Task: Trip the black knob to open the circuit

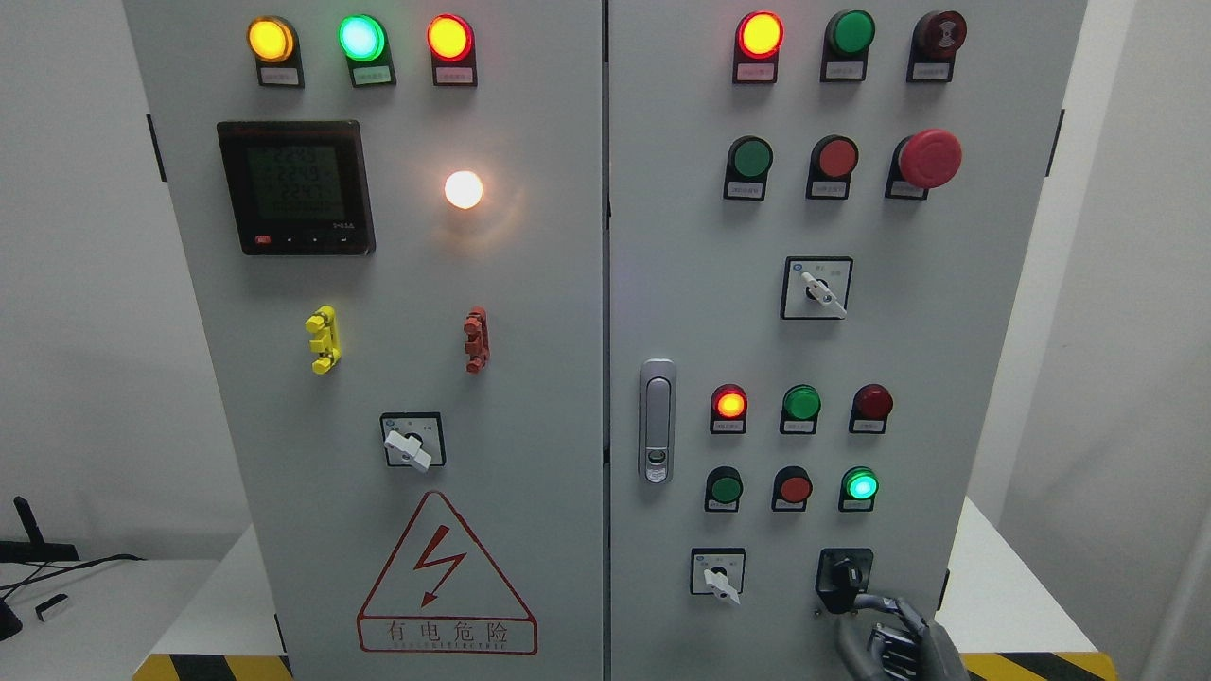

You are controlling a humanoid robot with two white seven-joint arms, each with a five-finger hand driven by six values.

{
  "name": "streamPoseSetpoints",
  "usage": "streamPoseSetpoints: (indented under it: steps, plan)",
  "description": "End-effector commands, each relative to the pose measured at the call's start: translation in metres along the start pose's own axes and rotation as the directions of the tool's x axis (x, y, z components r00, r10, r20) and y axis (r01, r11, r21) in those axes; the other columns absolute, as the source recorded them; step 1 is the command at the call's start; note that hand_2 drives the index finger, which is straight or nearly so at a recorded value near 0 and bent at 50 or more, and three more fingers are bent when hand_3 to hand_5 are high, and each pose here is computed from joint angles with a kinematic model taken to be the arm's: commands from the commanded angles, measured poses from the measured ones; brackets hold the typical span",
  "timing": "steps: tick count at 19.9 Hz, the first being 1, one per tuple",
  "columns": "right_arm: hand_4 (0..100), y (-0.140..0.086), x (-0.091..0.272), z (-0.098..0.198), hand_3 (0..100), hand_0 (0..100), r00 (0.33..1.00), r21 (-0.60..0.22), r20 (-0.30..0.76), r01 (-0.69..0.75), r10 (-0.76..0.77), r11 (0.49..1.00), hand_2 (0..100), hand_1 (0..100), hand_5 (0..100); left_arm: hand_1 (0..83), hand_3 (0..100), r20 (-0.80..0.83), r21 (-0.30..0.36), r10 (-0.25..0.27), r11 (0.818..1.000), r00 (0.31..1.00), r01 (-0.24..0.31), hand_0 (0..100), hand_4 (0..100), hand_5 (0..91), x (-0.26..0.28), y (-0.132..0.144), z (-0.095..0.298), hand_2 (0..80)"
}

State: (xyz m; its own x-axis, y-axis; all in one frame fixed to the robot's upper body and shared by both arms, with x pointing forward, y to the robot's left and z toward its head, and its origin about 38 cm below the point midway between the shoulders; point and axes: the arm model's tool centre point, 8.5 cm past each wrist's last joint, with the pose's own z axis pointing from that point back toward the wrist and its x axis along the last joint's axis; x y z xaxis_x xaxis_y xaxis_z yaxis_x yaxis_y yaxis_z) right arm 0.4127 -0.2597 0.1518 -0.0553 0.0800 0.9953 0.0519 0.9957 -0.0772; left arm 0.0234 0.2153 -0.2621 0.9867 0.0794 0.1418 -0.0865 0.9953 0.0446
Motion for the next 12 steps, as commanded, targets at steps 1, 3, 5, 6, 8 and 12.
streamPoseSetpoints:
  steps: [1,3,5,6,8,12]
  plan:
    - [100,-0.013,-0.002,0.000,100,53,1.000,-0.028,-0.008,-0.005,0.005,1.000,42,81,91,38.9,0,0.001,-0.004,-0.030,1.000,1.000,0.030,12,0,0.0,0.000,0.000,0.000,0.0]
    - [100,-0.014,-0.003,0.000,100,53,1.000,-0.032,-0.011,-0.003,0.003,0.999,42,81,91,38.9,0,0.001,-0.004,-0.030,1.000,1.000,0.030,12,0,0.0,0.000,0.000,0.000,0.0]
    - [100,-0.015,-0.004,0.001,100,53,1.000,-0.033,-0.014,-0.005,0.004,0.999,42,81,91,38.9,0,0.001,-0.004,-0.030,1.000,1.000,0.030,12,0,0.0,0.000,0.000,0.000,0.0]
    - [100,-0.015,-0.005,0.001,100,53,1.000,-0.033,-0.015,-0.005,0.005,0.999,42,81,91,38.9,0,0.001,-0.004,-0.030,1.000,1.000,0.030,12,0,0.0,0.000,0.000,0.000,0.0]
    - [100,-0.019,-0.010,0.007,100,53,1.000,-0.042,-0.025,-0.003,0.002,0.999,42,81,91,38.9,0,0.001,-0.004,-0.030,1.000,1.000,0.030,12,0,0.0,0.000,0.000,0.000,0.0]
    - [100,-0.033,-0.004,0.021,100,66,1.000,-0.051,0.003,0.010,-0.010,0.999,45,83,92,38.9,0,0.001,-0.004,-0.030,1.000,1.000,0.030,12,0,0.0,0.000,0.000,0.000,0.0]
